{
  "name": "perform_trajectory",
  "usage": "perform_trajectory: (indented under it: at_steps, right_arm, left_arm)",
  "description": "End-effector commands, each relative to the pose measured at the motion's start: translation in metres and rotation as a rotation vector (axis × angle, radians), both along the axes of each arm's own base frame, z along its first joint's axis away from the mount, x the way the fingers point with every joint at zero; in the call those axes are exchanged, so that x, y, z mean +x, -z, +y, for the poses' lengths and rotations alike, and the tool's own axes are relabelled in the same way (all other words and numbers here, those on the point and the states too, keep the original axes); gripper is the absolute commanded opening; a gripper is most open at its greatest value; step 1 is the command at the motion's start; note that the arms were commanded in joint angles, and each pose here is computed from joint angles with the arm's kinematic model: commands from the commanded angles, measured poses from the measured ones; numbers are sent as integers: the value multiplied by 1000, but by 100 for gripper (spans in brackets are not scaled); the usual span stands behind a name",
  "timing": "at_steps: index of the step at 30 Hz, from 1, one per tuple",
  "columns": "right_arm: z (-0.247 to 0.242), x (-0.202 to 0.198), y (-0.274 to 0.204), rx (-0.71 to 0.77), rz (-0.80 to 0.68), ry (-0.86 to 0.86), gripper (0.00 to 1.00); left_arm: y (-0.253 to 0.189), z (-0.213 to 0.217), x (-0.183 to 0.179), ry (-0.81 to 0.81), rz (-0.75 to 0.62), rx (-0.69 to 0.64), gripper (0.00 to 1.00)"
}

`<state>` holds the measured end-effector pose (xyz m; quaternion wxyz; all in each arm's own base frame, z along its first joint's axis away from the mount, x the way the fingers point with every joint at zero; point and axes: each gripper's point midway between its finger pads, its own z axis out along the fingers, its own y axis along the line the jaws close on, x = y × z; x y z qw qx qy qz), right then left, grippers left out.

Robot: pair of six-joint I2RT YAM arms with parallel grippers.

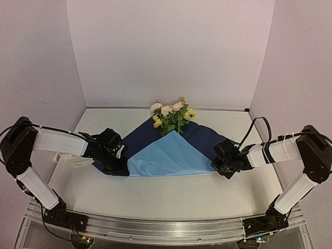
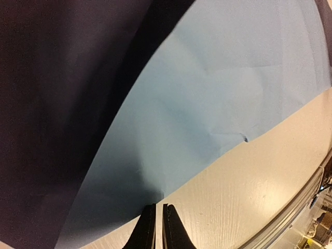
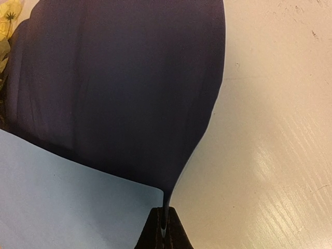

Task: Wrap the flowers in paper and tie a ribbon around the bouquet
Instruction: Press the fold line on the 1/4-folded wrapping paper.

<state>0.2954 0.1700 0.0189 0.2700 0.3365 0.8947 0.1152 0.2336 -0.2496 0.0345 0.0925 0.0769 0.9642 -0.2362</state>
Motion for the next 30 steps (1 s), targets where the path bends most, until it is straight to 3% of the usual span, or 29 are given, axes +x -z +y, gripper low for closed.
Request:
perform_trajectory:
  at_steps: [1,22,30]
  right_arm:
    - [-2,6,-6,-27,-17,19,0]
    - [-26,-5,-16,-150,-8,-26,0]
    - [-26,-14,-5,-147,41,-57,0]
  left_arm:
    - [12,14,18,-76,-44,54,5]
    - [57,60,5,-133,33,201,0]
    - [58,56,3,-127,51,181,0]
